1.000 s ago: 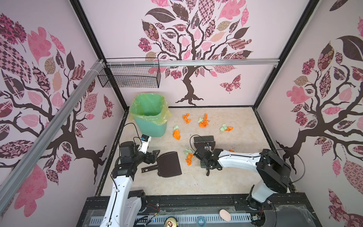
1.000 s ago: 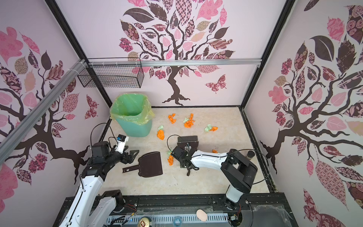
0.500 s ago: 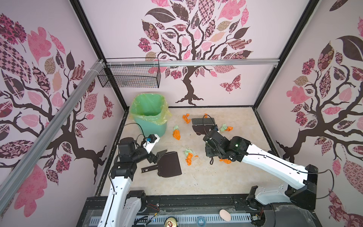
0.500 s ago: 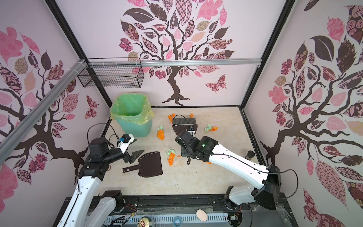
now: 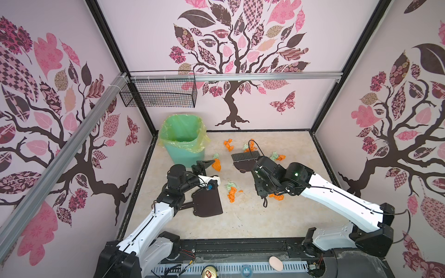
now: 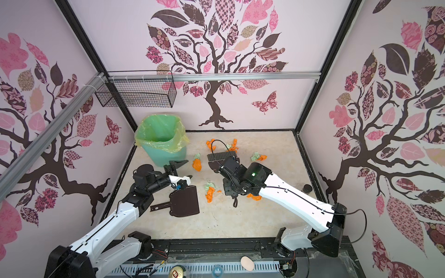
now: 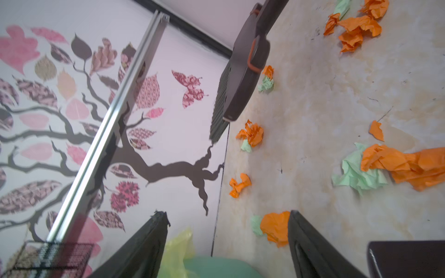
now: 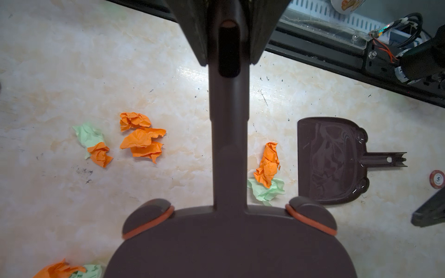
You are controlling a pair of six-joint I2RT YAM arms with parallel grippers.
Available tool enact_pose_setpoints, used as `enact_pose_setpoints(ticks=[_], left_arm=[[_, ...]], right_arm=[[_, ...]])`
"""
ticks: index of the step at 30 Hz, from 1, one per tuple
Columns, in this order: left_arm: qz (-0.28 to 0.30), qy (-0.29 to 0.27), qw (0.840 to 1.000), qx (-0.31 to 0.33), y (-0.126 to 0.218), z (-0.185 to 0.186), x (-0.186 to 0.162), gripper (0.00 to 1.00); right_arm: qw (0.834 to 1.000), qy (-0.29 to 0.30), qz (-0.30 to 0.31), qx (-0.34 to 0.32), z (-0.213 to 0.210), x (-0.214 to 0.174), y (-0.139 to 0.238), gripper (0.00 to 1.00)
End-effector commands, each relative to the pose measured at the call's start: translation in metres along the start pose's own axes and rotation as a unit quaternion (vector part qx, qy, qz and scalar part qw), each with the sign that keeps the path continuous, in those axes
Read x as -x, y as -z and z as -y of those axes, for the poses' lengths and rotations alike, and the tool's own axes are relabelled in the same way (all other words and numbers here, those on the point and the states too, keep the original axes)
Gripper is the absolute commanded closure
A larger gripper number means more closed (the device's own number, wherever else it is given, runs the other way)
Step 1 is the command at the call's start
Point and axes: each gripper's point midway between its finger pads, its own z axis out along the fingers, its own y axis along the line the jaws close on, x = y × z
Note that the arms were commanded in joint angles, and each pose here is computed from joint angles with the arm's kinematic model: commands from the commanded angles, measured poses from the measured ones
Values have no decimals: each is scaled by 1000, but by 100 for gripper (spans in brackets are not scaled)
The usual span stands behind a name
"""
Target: Sweep away the paper scraps from the table
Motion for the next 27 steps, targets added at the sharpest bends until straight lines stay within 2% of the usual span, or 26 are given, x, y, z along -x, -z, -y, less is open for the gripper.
enact_pose_setpoints(ticks=[1, 4, 7, 19, 21, 24, 27], left_arm=[[27, -105, 993, 38, -12, -18, 19, 21], [43, -138, 989, 39, -27, -12, 33, 21], [50, -148, 987, 30, -35, -8, 39, 21], [53, -185, 981, 17, -48, -1, 36, 22], [53, -189, 980, 16, -51, 0, 37, 25], [47, -192, 980, 12, -54, 2, 35, 40], [50, -194, 980, 9, -53, 5, 38, 50]], right_arm=[[1000, 10, -3, 9, -5, 4, 9, 80], [1000, 13, -9, 22, -12, 5, 7, 80], [999, 16, -15, 30, -18, 6, 6, 80], [996, 66, -44, 37, -53, -4, -2, 81], [995, 75, -48, 40, -60, -7, -3, 81], [994, 79, -56, 44, -65, -10, -5, 82], [994, 78, -52, 50, -66, -8, -3, 82]])
